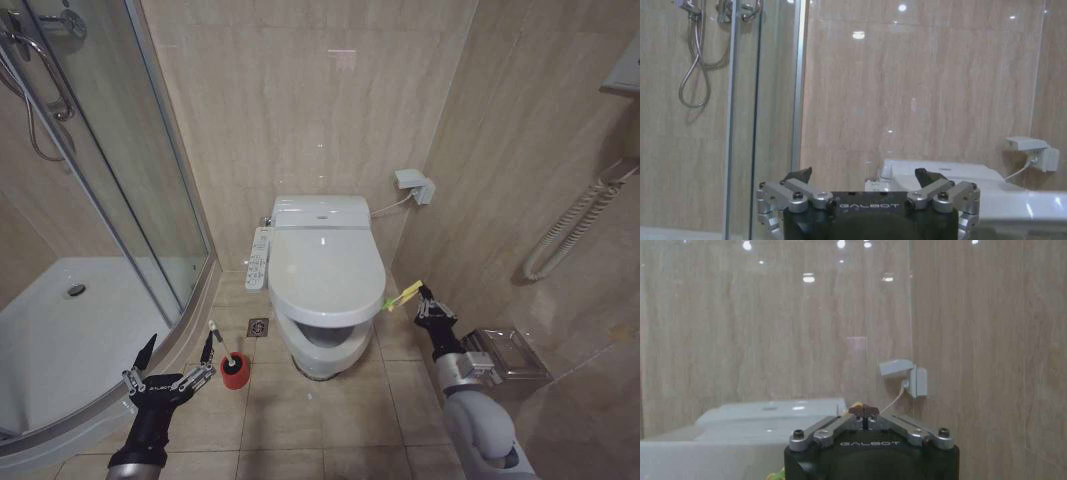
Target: Open the toilet lid, clean the toilet bowl with a toilet brush, close the toilet lid, and flush.
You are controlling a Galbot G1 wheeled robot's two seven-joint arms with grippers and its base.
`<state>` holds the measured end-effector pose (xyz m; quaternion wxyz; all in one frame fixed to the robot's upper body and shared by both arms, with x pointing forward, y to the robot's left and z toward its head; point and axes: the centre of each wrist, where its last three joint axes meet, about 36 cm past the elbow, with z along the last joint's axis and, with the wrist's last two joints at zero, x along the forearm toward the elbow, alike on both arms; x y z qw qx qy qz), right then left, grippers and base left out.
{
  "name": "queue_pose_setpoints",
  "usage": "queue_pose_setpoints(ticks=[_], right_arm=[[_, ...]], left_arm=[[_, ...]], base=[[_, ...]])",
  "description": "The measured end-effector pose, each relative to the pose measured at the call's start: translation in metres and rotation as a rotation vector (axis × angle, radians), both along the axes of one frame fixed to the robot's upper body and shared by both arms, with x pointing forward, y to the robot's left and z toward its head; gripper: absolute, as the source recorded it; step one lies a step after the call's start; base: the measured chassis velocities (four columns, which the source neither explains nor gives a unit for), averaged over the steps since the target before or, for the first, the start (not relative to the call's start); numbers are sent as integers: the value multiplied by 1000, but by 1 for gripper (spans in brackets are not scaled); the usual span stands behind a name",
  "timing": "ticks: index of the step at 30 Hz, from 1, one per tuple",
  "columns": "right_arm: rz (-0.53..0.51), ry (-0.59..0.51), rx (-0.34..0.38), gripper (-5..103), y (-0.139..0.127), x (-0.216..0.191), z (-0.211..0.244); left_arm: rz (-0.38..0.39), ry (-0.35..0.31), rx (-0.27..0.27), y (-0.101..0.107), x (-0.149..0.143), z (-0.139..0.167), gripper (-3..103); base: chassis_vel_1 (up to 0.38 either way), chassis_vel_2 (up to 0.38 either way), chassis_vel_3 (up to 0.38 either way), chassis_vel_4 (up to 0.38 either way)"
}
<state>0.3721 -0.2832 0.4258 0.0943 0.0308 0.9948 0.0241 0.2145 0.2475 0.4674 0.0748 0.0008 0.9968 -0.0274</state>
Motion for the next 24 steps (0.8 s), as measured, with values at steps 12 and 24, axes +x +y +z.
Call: queue_pose_setpoints(ticks=[12,24], right_arm=[[-10,-20,-5,0,-24,17,37],[-36,-41,-10,0,-51,60,63]], left_arm=[[0,0,0,0,0,0,100],[0,0,0,0,0,0,100]], base=[[0,0,0,0],[0,0,0,0]])
